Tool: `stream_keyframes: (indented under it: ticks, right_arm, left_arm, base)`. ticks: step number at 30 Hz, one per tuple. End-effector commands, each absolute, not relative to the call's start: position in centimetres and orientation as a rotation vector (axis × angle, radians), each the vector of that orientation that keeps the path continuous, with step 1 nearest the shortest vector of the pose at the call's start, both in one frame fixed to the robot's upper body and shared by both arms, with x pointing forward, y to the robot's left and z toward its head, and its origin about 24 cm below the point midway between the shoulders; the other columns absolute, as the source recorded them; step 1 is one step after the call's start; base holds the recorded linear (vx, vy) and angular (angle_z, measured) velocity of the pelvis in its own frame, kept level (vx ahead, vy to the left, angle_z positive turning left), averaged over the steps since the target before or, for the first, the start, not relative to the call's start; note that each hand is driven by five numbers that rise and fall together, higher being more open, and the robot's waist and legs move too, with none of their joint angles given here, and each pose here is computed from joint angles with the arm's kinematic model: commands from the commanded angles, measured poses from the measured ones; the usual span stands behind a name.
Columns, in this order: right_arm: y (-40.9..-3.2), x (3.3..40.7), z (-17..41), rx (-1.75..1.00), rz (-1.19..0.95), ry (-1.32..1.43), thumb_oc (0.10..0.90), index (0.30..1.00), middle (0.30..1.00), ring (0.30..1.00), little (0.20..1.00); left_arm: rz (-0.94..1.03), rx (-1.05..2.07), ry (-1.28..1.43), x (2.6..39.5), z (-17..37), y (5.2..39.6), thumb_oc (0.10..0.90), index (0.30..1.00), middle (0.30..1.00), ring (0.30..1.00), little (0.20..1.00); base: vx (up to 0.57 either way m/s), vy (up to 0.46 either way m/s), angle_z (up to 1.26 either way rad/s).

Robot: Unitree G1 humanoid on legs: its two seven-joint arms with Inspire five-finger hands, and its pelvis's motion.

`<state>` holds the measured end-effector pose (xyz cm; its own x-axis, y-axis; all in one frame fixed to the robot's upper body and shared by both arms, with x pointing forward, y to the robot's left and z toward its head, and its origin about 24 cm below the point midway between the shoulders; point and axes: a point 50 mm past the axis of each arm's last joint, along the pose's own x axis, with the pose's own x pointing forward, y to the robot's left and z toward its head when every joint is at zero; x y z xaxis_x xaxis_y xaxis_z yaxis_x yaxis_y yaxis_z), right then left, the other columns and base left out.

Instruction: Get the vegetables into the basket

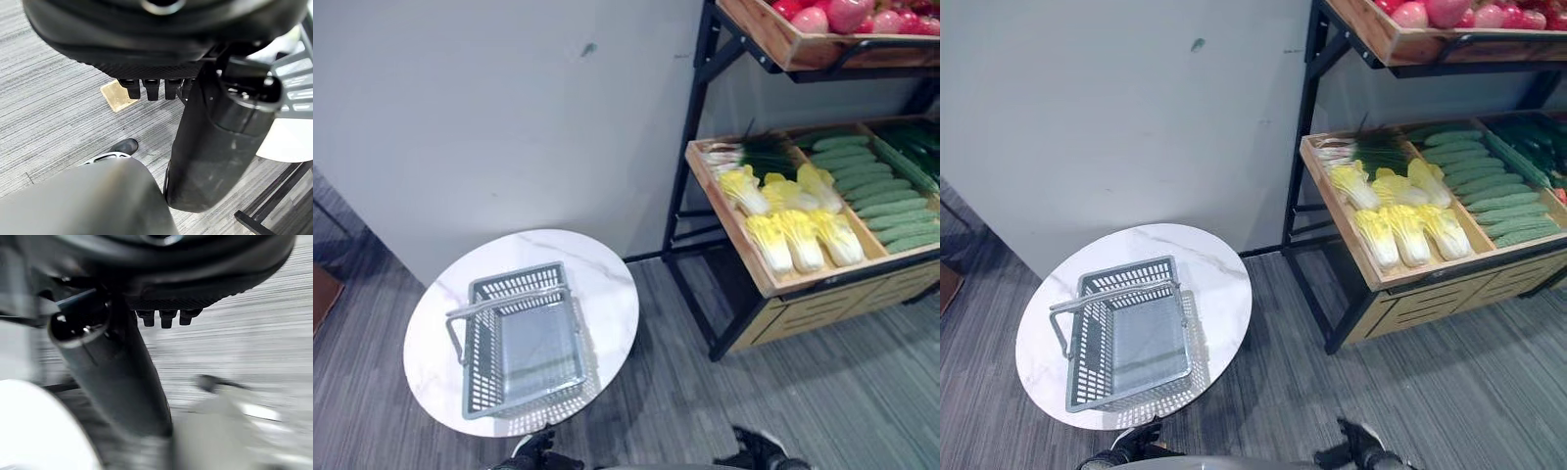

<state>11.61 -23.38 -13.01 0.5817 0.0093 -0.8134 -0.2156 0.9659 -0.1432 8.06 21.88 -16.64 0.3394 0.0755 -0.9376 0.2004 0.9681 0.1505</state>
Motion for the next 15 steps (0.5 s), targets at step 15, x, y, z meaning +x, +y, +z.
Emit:
stream_keyframes:
  ticks: [15]
  right_arm:
    - [-14.7, 31.3, 9.3, -0.338, 0.495, -0.158, 0.9, 1.0, 1.0, 1.0, 1.0]
  left_arm:
    - [-0.095, 0.312, 1.288, 7.7, -16.8, 22.4, 0.9, 1.0, 1.0, 1.0, 1.0]
  base:
    - [0.0, 0.014, 0.0]
